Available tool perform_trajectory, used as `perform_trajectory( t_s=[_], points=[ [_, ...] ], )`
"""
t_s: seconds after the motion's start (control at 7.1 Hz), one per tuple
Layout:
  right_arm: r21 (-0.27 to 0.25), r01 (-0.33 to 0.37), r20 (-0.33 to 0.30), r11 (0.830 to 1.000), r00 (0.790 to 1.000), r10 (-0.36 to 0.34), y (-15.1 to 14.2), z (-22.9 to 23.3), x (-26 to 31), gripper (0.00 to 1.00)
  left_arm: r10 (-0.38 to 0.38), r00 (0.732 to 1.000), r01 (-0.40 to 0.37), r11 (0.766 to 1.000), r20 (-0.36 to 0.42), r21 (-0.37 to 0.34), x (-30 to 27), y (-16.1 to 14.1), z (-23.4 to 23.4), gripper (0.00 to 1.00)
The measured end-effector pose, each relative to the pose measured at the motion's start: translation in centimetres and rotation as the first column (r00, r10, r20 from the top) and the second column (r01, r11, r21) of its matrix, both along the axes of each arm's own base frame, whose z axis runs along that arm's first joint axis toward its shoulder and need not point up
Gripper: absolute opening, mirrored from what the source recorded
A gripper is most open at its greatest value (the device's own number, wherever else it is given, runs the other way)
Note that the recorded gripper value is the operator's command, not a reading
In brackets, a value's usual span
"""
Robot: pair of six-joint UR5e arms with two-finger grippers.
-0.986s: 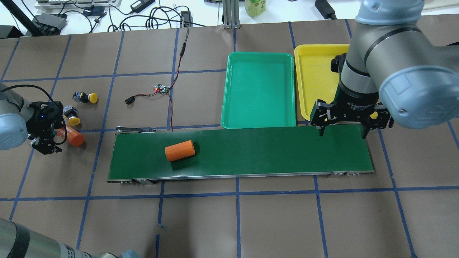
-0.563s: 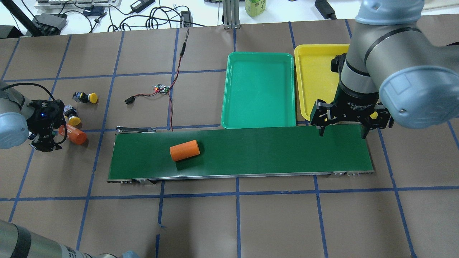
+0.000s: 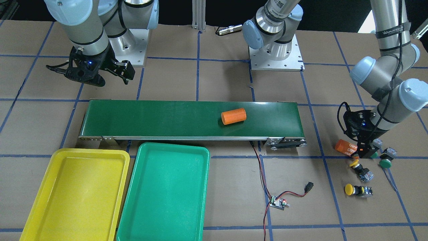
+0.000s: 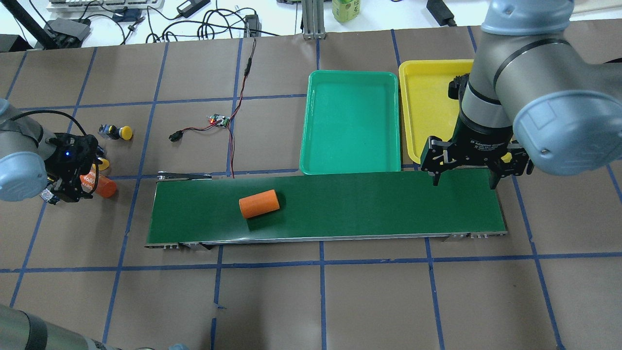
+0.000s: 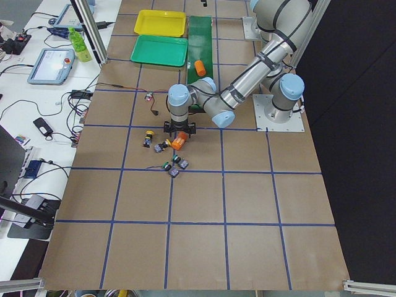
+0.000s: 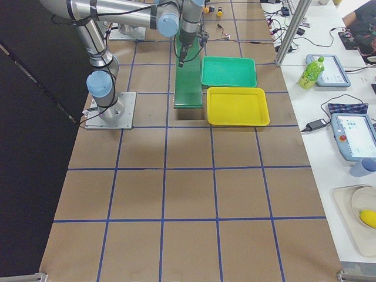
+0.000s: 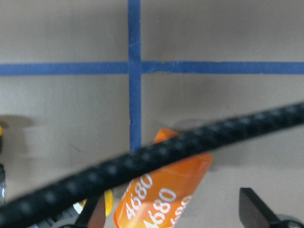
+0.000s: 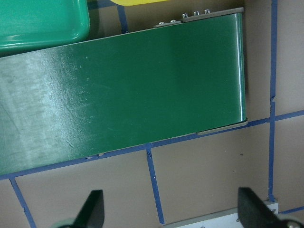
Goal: Sort buttons by color to trays
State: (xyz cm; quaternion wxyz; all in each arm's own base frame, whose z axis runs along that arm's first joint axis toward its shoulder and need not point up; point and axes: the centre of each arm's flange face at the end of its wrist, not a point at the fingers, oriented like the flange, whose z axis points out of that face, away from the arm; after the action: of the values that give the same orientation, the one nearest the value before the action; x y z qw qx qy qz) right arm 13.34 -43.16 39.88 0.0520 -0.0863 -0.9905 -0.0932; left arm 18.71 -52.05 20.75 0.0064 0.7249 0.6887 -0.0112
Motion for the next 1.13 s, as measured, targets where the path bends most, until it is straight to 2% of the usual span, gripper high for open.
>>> perform_trajectory(
  t_s=[0.56, 0.7, 0.84, 0.99, 1.13],
  points=[
    [0.003, -0.001, 0.0, 1.0, 1.0, 0.001, 0.2, -0.2, 0.0, 1.0, -0.023, 1.0, 0.023, 1.0, -0.007, -0.006, 0.2, 0.7, -1.9, 1.0],
    [0.004, -0.001, -0.001, 1.0, 1.0, 0.001, 0.2, -0.2, 0.0, 1.0, -0.021, 1.0, 0.021, 1.0, -0.005, -0.008, 0.2, 0.8, -2.2, 0.94],
    [0.005, -0.001, 0.0, 1.0, 1.0, 0.001, 0.2, -0.3, 0.0, 1.0, -0.019, 1.0, 0.019, 1.0, -0.005, -0.01, 0.1, 0.9, -2.4, 0.44],
    [0.005, -0.003, 0.0, 1.0, 1.0, 0.003, 0.2, -0.3, 0.0, 1.0, -0.019, 1.0, 0.019, 1.0, -0.008, -0.015, 0.1, 0.9, -2.5, 0.18],
    [0.005, -0.003, 0.0, 1.0, 1.0, 0.003, 0.2, -0.3, 0.0, 1.0, -0.023, 1.0, 0.023, 0.999, -0.015, -0.023, 0.1, 0.9, -2.5, 0.08]
  ],
)
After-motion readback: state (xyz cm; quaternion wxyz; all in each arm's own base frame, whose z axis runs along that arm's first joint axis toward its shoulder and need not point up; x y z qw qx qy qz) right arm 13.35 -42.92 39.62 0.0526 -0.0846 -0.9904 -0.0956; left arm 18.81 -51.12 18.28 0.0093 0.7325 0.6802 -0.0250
